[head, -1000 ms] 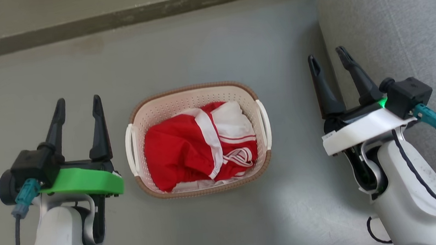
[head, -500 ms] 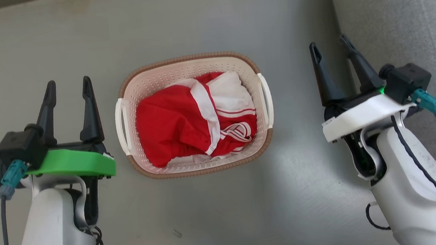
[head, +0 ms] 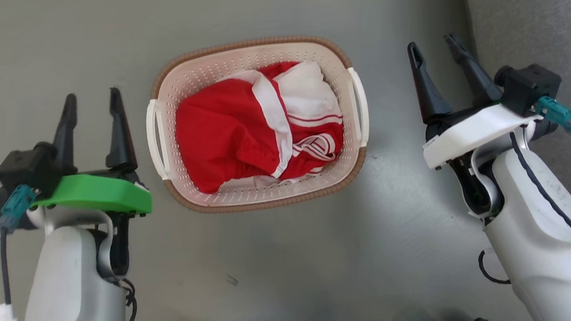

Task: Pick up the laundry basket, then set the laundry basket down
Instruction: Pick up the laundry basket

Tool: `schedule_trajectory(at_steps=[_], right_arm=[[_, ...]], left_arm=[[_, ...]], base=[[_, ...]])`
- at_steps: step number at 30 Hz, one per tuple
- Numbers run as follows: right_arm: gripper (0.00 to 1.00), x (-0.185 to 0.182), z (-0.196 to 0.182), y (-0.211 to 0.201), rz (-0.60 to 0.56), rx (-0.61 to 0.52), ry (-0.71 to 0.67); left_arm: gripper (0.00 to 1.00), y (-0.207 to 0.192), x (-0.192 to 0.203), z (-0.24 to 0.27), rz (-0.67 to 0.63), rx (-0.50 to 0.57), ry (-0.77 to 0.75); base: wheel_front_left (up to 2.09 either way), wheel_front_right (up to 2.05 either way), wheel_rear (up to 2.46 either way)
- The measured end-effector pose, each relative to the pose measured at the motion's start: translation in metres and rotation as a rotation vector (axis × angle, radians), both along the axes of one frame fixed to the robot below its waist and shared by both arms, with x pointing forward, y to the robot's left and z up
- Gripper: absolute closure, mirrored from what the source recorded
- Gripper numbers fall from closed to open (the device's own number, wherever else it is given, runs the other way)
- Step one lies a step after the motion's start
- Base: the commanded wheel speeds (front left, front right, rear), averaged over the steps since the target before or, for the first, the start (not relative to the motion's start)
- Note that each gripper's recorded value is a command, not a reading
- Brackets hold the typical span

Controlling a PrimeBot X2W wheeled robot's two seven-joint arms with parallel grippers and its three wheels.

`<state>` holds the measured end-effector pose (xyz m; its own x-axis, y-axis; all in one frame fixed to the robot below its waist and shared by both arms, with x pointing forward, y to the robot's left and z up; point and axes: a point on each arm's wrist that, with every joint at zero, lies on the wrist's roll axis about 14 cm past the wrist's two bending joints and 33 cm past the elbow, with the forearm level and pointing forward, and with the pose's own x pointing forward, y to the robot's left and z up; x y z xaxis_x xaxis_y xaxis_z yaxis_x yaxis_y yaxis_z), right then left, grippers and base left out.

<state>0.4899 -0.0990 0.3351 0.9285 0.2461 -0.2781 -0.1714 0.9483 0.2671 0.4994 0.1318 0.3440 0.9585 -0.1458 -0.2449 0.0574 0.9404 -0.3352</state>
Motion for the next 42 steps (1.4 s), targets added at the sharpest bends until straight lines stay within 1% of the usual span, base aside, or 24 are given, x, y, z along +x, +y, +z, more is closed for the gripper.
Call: schedule_trajectory(at_steps=[15,21,25,32,37,42], right_arm=[[0.0,0.014,-0.055,0.012,0.035,-0.001,0.104],[0.0,0.017,-0.074,0.016,0.046,-0.001,0.139],[0.0,0.014,-0.093,0.02,0.064,-0.005,0.184],[0.0,-0.002,-0.129,0.031,0.111,-0.019,0.29],[0.0,0.004,-0.141,0.038,0.131,-0.014,0.305],[0.0,-0.001,-0.157,0.041,0.135,-0.005,0.35]], left_arm=[[0.0,-0.007,0.004,-0.064,-0.03,-0.003,0.146],[0.0,-0.006,0.007,-0.086,-0.022,-0.012,0.197],[0.0,-0.009,0.004,-0.103,-0.027,-0.022,0.242],[0.0,-0.016,-0.001,-0.129,-0.061,-0.01,0.316],[0.0,-0.021,-0.007,-0.143,-0.077,-0.018,0.359],[0.0,-0.028,-0.008,-0.154,-0.099,-0.023,0.383]], base=[[0.0,0.0,0.0],[0.0,0.0,0.0],[0.0,0.0,0.0],[0.0,0.0,0.0],[0.0,0.0,0.0],[0.0,0.0,0.0]])
